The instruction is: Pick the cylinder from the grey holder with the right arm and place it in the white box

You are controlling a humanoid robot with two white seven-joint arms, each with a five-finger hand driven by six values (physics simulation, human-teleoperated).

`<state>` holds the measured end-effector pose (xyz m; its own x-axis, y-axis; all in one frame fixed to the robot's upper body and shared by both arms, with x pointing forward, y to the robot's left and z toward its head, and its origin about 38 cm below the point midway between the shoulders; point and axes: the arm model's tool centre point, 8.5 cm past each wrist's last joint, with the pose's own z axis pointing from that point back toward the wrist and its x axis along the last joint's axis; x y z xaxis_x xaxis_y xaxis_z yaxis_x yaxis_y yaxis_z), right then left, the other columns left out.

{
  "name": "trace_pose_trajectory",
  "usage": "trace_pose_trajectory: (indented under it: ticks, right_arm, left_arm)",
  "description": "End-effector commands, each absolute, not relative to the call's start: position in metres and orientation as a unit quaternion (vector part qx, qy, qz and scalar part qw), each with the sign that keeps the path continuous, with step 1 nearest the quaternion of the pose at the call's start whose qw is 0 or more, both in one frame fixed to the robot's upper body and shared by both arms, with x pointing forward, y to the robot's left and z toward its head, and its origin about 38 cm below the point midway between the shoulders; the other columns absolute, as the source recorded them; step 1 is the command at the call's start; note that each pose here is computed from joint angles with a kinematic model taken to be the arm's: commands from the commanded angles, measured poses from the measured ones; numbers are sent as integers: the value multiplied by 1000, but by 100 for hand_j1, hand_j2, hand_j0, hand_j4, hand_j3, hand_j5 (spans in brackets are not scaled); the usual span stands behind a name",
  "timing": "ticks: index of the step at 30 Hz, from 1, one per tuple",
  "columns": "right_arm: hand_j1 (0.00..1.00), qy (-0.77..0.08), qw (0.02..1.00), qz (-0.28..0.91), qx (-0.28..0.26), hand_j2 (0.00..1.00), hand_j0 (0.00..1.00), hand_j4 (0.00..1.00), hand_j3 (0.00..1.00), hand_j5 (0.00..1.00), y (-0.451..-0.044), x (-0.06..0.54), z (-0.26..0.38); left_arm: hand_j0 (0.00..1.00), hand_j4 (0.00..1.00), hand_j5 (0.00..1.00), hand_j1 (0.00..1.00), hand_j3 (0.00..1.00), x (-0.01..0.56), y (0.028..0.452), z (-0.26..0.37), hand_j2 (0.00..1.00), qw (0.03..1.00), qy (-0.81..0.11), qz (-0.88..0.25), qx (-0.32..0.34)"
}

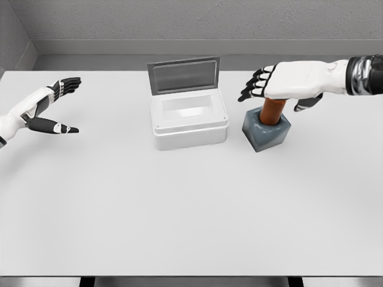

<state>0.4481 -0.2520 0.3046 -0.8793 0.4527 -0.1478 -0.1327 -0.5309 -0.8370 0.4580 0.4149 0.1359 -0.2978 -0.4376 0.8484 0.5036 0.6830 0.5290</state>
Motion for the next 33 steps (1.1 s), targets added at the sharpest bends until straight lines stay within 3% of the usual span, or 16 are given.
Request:
trace_pose_trajectory:
  ticks: [1, 33]
  right_arm:
    - [100, -454, 175, 856, -172, 100, 100, 100, 100, 100, -249, 451, 301]
    - [100, -430, 226, 856, -176, 100, 100, 100, 100, 100, -264, 481, 275]
  left_arm:
    - [100, 100, 100, 100, 100, 458, 415, 136, 100, 593, -702, -394, -25]
    - [100, 100, 100, 100, 100, 456, 418, 131, 100, 599, -698, -392, -25]
